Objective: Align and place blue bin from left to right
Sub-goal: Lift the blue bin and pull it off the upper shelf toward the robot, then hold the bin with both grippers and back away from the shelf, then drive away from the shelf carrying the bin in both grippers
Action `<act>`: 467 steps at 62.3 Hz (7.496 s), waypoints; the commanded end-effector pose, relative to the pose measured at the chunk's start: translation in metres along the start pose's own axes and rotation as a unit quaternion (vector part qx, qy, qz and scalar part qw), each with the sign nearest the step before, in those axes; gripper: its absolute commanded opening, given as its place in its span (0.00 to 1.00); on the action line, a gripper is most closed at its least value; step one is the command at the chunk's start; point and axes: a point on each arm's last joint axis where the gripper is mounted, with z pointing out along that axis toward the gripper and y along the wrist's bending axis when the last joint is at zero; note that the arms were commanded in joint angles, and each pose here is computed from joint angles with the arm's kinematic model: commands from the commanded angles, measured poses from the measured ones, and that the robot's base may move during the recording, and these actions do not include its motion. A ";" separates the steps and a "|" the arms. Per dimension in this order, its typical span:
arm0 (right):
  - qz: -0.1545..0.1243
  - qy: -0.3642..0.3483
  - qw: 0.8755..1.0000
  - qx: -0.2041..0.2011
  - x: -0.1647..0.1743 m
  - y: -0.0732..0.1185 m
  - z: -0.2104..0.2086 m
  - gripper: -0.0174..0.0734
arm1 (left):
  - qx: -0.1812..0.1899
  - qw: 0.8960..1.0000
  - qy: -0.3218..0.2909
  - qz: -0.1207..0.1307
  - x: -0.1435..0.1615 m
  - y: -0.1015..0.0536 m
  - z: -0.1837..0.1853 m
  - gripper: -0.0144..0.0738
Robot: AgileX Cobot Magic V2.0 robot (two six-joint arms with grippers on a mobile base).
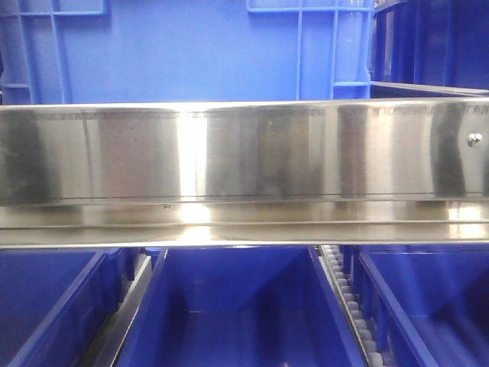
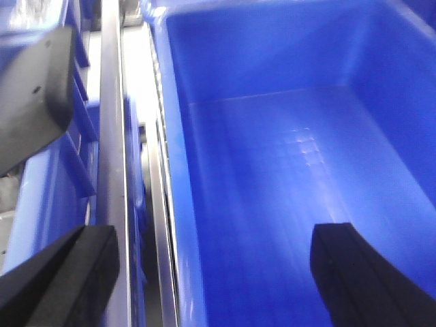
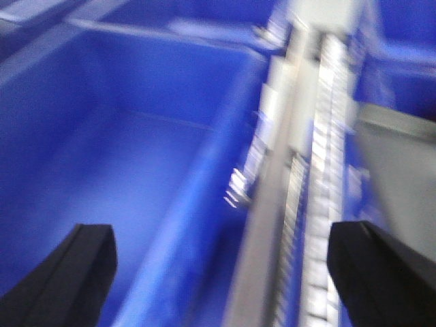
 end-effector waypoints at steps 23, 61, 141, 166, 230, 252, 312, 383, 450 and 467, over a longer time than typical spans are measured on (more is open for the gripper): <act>0.021 0.077 0.997 0.012 -0.014 0.001 0.129 0.75 | -0.013 0.997 0.068 -0.019 -0.001 0.002 0.092 0.70; 0.038 0.160 0.986 -0.012 0.016 0.005 0.208 0.61 | -0.015 0.993 0.110 -0.028 0.013 0.006 0.150 0.64; 0.025 -0.008 0.999 -0.036 -0.035 0.015 0.050 0.12 | 0.010 0.999 -0.024 -0.036 -0.020 0.009 -0.004 0.15; 0.016 0.009 0.999 -0.042 -0.026 0.020 0.047 0.12 | 0.025 0.999 0.013 -0.019 0.001 -0.015 -0.002 0.15; 0.017 0.009 0.999 -0.044 -0.026 0.021 0.047 0.12 | 0.024 0.999 0.016 -0.018 0.002 -0.015 0.000 0.15; 0.018 -0.016 0.999 -0.047 -0.030 0.021 0.047 0.12 | 0.024 0.999 0.016 -0.018 0.002 -0.015 0.000 0.15; 0.018 -0.017 0.999 -0.047 -0.030 0.021 0.047 0.12 | 0.024 0.999 0.016 -0.018 0.002 -0.015 0.000 0.15; 0.018 -0.017 0.999 -0.047 -0.030 0.021 0.047 0.12 | 0.024 0.999 0.016 -0.018 0.002 -0.015 0.000 0.15; 0.018 -0.017 0.999 -0.047 -0.030 0.021 0.047 0.12 | 0.024 0.999 0.016 -0.018 0.002 -0.015 0.000 0.15; 0.018 -0.017 0.999 -0.047 -0.030 0.021 0.047 0.12 | 0.024 0.999 0.016 -0.018 0.002 -0.015 0.000 0.15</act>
